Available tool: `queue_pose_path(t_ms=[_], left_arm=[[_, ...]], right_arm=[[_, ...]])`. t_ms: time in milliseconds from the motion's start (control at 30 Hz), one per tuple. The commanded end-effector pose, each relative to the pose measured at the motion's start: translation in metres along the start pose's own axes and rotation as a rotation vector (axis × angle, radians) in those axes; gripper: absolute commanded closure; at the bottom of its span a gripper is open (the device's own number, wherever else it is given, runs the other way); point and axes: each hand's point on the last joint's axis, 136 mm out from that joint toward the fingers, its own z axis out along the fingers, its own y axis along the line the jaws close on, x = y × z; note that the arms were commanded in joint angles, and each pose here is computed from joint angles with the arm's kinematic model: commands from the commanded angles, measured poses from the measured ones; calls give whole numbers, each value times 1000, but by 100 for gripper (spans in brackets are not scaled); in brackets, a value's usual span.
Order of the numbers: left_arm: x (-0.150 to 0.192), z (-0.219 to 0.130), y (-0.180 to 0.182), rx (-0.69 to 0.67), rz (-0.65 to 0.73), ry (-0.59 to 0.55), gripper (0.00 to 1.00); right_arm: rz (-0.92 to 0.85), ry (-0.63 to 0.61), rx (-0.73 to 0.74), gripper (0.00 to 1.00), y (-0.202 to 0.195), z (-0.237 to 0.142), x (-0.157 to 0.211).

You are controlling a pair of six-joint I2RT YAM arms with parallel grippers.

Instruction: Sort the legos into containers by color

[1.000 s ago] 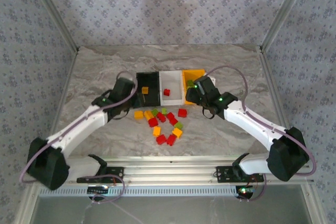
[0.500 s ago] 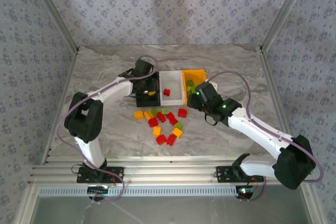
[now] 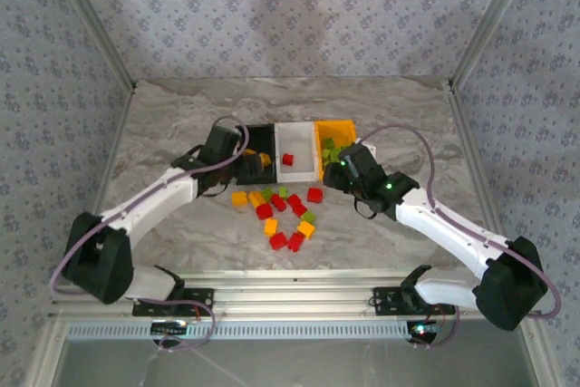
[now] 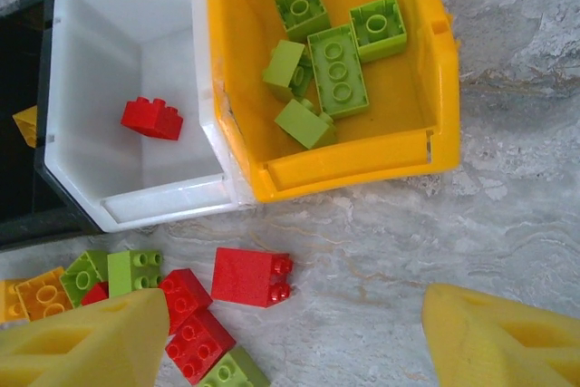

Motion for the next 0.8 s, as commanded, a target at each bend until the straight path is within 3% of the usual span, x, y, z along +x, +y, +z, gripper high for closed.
queue_pose_path(t_ms=[0,167,467,633,767], left_arm=[[37,10,18,-16,-3,81,22],[60,22,33,-37,-22,115,23],[60,44,36,-29,-24,113,28],[68,57,43,-62,-18,147,37],[73,60,50,-87,-25,161,50]], right_arm=[[17,9,-2,24,-1,4,4],[16,16,-6,24,2,5,3],[13,0,-4,24,1,-1,-2],[14,5,8,24,-3,-1,1],[16,1,5,24,-4,-3,0]])
